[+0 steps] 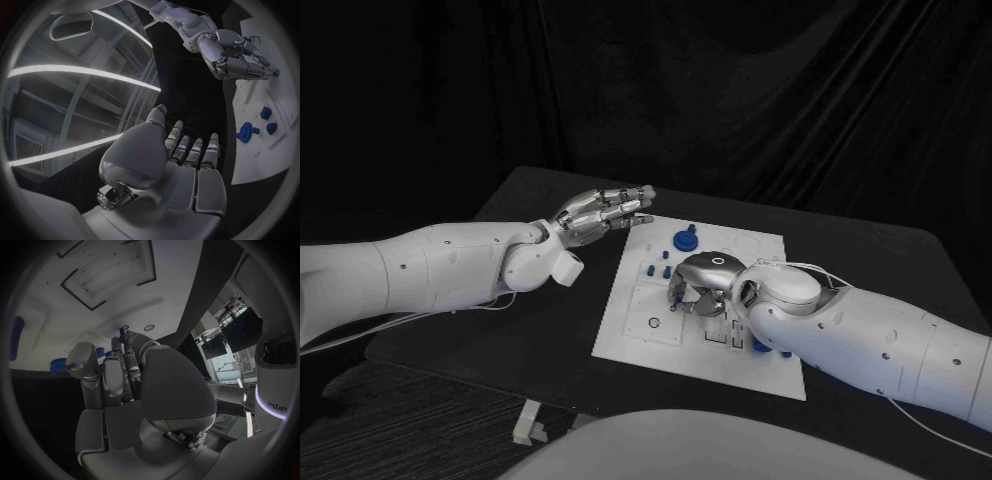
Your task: Assemble the parts on the task board
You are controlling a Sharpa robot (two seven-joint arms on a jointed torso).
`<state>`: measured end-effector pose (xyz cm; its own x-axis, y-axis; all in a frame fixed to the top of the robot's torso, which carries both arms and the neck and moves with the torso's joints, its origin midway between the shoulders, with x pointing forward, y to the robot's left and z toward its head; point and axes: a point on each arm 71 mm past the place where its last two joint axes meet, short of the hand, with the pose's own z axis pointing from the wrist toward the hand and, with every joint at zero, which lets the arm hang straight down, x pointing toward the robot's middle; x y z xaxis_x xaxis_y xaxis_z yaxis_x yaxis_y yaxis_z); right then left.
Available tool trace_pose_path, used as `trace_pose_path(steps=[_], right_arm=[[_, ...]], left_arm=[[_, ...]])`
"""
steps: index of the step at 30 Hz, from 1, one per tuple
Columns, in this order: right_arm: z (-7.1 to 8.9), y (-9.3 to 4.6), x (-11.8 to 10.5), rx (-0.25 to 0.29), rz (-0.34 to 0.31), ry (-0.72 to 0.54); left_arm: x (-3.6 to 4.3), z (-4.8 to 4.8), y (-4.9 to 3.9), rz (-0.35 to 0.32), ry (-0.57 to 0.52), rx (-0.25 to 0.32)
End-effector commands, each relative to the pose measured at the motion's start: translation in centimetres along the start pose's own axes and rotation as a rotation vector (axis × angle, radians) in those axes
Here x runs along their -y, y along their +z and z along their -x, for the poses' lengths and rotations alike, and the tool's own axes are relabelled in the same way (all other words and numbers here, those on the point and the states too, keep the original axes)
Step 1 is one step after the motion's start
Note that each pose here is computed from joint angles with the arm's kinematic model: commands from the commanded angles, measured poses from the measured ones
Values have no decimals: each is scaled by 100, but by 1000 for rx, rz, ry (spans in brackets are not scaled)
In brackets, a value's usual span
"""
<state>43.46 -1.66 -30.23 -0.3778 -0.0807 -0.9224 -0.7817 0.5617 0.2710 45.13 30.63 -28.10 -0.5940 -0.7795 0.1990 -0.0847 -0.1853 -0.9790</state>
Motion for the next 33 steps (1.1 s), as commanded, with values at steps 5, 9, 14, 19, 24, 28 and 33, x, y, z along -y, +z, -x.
trace_pose_path(steps=[5,9,14,19,24,28,33], right_arm=[[-40,10,12,-18,-23,-2],[-55,12,7,-22,-23,0],[-65,10,-5,-23,-19,2],[-69,10,-30,-23,-13,4],[-66,3,-56,-18,-3,6],[-63,-5,-66,-12,1,7],[-60,-17,-65,-6,3,8]], left_arm=[[-20,-24,-1,-11,-22,-10],[-36,-29,-7,-8,-25,-11],[-52,-28,-12,-3,-26,-10],[-70,-32,-15,5,-28,-11],[-82,-36,-18,10,-30,-12],[-87,-33,-20,11,-30,-11],[-92,-28,-23,12,-30,-10]])
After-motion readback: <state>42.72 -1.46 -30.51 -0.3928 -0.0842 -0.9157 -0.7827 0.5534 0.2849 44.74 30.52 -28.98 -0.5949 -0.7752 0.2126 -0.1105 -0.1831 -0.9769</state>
